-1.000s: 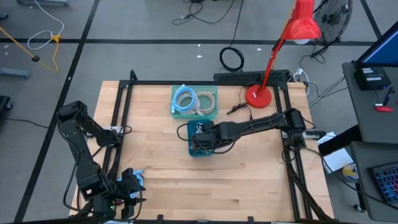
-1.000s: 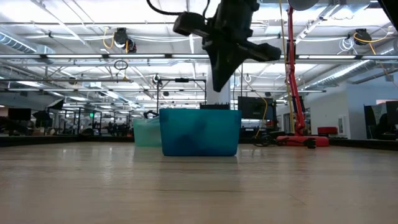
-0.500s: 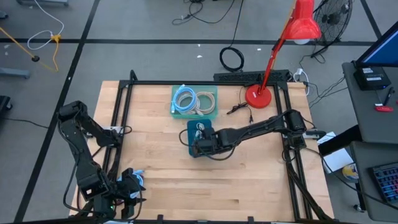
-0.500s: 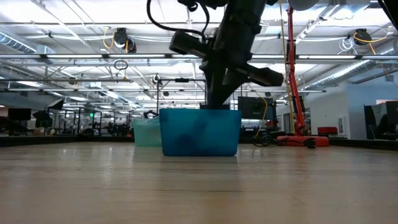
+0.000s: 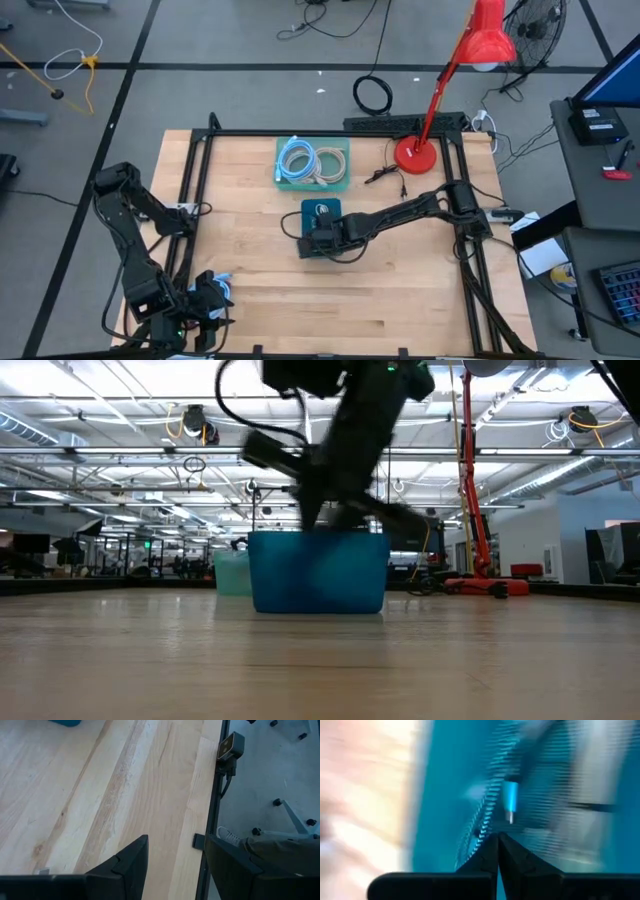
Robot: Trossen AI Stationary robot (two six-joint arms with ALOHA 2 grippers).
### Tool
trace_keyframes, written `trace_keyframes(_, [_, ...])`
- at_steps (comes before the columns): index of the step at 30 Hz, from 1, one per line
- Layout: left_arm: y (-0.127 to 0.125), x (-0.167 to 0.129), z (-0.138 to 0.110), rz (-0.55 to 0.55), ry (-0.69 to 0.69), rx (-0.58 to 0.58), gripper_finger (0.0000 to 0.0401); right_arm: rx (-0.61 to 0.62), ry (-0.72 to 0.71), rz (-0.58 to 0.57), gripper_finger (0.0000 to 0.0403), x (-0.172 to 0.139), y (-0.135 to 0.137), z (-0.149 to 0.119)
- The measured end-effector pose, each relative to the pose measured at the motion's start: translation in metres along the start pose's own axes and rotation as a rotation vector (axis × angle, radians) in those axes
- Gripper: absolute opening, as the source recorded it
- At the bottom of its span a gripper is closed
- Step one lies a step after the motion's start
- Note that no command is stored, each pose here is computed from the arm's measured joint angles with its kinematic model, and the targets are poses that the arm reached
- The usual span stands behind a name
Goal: Pick & Place USB Port
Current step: Put the blue charger cable into the blue bin, then put the light blue HDMI cable into the green bin
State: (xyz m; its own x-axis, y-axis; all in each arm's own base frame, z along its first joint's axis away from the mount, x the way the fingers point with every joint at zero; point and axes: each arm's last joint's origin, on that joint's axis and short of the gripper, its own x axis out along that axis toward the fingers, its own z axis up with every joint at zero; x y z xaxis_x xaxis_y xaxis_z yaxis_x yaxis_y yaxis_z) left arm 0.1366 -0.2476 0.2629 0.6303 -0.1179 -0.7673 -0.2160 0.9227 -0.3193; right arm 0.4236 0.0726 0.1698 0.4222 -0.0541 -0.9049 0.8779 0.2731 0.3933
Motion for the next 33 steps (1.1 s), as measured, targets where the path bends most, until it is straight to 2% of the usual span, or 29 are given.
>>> trace_keyframes(2, [0.0, 0.0, 0.0, -0.002, 0.0, -0.001, 0.0197, 0.008, -0.004, 0.025, 0.0, 0.002, 0.003, 0.0])
trace_keyframes(12, [-0.001, -0.002, -0.004, -0.009, 0.004, -0.018, 0.0197, -0.004, -0.048, -0.025, 0.0, 0.0, 0.0, 0.003])
trace_keyframes(15, [-0.001, -0.003, -0.004, -0.007, -0.001, -0.022, 0.0197, -0.009, -0.065, -0.045, 0.0, -0.008, -0.002, 0.004])
trace_keyframes(17, [-0.001, -0.003, -0.004, -0.005, -0.002, -0.021, 0.0197, -0.007, -0.099, -0.02, 0.0, -0.018, 0.0, 0.008])
trace_keyframes(23, [0.003, 0.001, 0.002, 0.031, 0.003, -0.037, 0.0197, -0.028, -0.265, 0.105, 0.0, -0.069, 0.009, 0.022])
trace_keyframes(27, [0.013, 0.007, 0.008, 0.097, 0.097, -0.096, 0.0197, -0.088, -0.348, 0.231, 0.0, -0.113, 0.015, 0.027])
trace_keyframes(30, [0.025, 0.01, 0.011, 0.196, 0.205, -0.104, 0.0197, -0.152, -0.381, 0.301, 0.0, -0.145, 0.016, 0.021])
trace_keyframes(33, [0.044, 0.008, 0.013, 0.364, 0.318, -0.118, 0.0192, -0.236, -0.379, 0.358, 0.0, -0.176, 0.012, 0.008])
